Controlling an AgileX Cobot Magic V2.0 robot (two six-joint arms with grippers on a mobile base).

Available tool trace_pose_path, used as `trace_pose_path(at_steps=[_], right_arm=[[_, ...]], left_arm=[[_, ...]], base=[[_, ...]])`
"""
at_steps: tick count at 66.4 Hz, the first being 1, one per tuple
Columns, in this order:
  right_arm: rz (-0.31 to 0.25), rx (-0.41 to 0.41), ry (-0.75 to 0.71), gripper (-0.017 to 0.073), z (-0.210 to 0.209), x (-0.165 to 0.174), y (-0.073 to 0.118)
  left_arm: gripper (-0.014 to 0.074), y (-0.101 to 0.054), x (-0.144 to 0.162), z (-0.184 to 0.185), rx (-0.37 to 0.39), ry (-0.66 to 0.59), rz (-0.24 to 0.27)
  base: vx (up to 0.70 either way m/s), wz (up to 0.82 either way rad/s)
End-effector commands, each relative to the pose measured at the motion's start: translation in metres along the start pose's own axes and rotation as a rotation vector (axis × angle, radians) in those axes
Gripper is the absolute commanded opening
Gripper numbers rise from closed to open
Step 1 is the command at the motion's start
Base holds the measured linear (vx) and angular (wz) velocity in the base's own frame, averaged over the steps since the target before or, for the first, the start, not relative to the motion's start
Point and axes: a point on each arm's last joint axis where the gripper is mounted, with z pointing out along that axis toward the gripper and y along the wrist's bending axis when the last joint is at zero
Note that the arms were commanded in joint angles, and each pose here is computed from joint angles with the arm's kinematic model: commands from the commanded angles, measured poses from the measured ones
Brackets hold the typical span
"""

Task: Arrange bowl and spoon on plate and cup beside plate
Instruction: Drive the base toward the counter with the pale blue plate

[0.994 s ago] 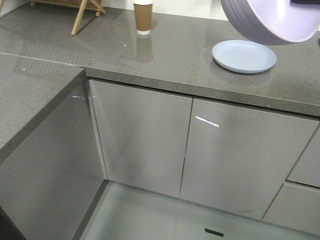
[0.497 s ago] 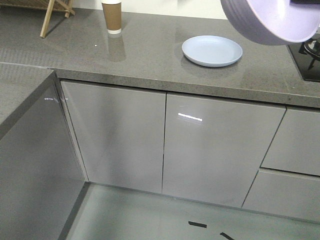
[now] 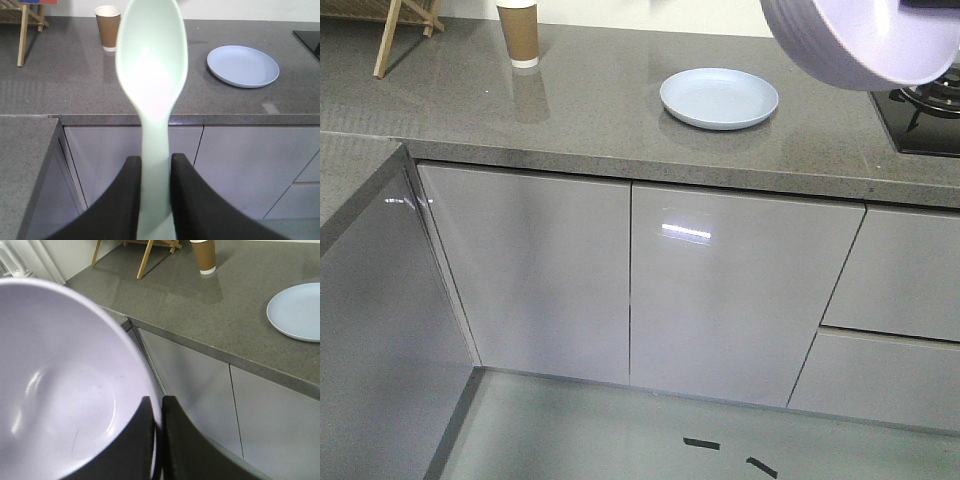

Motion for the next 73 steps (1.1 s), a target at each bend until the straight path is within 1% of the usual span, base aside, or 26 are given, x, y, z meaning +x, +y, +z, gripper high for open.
trace_pose_path(at_steps=[1,73], right_arm=[[-0.026,-0.011,-0.102,-0.0010,-0.0139,-0.0119,0.0128],[-0.026,-0.011,-0.102,-0.0010,-0.0139,-0.0119,0.0128]], left_arm=[[-0.0006,-0.0028,-0.0123,-0.0140,0.020,-0.106,-0.006],[-0.0006,-0.0028,-0.0123,-0.0140,0.020,-0.106,-0.006]], base=[[0.00,-0.04],[0.02,-0.10]])
